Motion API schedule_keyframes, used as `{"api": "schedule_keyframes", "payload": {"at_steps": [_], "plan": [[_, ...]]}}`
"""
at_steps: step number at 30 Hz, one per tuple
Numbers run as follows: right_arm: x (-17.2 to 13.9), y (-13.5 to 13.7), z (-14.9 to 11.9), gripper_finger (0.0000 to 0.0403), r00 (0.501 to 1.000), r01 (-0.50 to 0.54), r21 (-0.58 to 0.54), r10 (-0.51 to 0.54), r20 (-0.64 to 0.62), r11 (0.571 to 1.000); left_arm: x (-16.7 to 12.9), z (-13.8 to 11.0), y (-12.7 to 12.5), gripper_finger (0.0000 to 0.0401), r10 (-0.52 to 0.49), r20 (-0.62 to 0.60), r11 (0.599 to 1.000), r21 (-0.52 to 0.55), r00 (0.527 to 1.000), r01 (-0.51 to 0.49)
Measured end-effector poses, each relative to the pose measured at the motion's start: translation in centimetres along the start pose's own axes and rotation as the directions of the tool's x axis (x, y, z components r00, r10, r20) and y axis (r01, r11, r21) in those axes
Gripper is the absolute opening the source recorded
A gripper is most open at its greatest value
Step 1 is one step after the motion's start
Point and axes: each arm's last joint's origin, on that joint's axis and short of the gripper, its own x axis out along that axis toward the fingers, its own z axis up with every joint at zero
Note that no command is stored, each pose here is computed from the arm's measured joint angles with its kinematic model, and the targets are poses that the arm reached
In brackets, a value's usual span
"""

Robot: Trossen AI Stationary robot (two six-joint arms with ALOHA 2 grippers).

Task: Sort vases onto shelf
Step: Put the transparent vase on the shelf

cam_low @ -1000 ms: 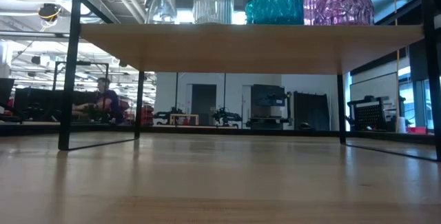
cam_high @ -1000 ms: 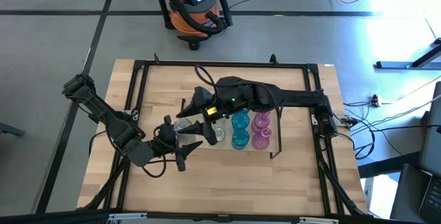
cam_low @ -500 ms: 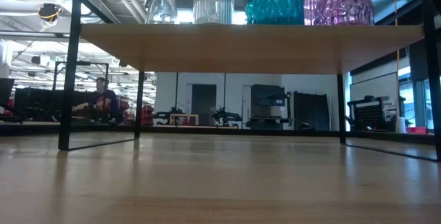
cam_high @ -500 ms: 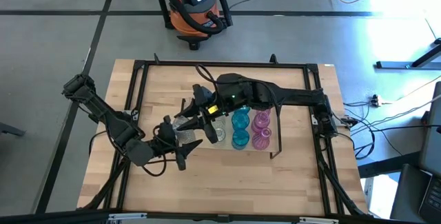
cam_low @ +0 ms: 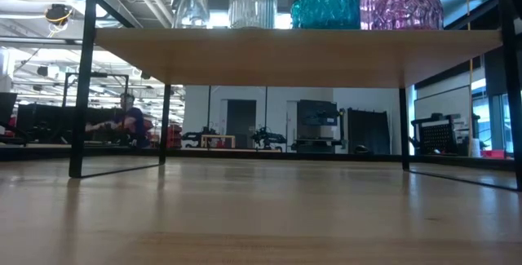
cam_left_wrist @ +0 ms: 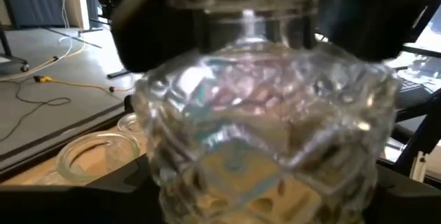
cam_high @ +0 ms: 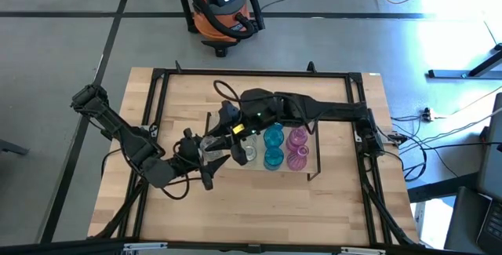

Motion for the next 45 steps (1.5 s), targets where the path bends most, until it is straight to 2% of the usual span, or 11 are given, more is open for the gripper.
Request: {"api": "schedule_keyframes", "payload": {"at_steps": [4, 8, 14, 19, 21, 24, 32, 37, 45], "plan": [[0.0, -0.1, -0.1, 0.0089, 0.999, 0.041, -0.007, -0.041, -0.003, 0.999, -0.6, 0.7, 0.4, 0.027, -0.006, 0.011, 1.0, -0.029, 1.0, 0.006], [-0.1, -0.2, -0.3, 0.0089, 0.996, 0.088, -0.017, -0.088, -0.017, 0.996, -2.4, 2.2, 1.1, 0.0269, -0.03, 0.036, 0.996, -0.083, 0.999, 0.033], [0.0, 0.3, -0.1, 0.0089, 0.991, 0.133, -0.029, -0.133, 0.012, 0.991, -5.3, 3.6, 2.0, 0.027, -0.06, 0.055, 0.995, -0.081, 0.997, 0.064], [-0.1, 0.4, -1.1, 0.0089, 0.965, 0.248, -0.053, -0.251, -0.074, 0.967, -6.5, 4.6, 2.7, 0.027, -0.066, 0.072, 0.988, -0.133, 0.995, 0.075], [-0.1, 0.3, -1.6, 0.0089, 0.953, 0.277, -0.059, -0.282, -0.108, 0.959, -6.6, 4.5, 2.6, 0.027, -0.066, 0.069, 0.99, -0.121, 0.995, 0.074], [0.2, 0.1, -1.3, 0.0089, 0.96, 0.271, -0.053, -0.274, -0.058, 0.961, -6.6, 4.4, 2.6, 0.027, -0.066, 0.068, 0.991, -0.115, 0.996, 0.073], [0.5, 0.5, -1.7, 0.0089, 0.947, 0.313, -0.03, -0.314, -0.065, 0.949, -6.6, 4.4, 2.6, 0.027, -0.057, 0.07, 0.993, -0.1, 0.996, 0.064], [1.9, 0.5, -3.4, 0.0089, 0.937, 0.341, 0.032, -0.338, -0.085, 0.939, -6.6, 4.4, 2.6, 0.027, -0.053, 0.071, 0.993, -0.097, 0.996, 0.06], [3.2, 1.9, -4.5, 0.0089, 0.932, 0.36, 0.026, -0.359, -0.039, 0.932, -6.6, 4.4, 2.6, 0.027, -0.052, 0.071, 0.994, -0.097, 0.996, 0.059]]}}
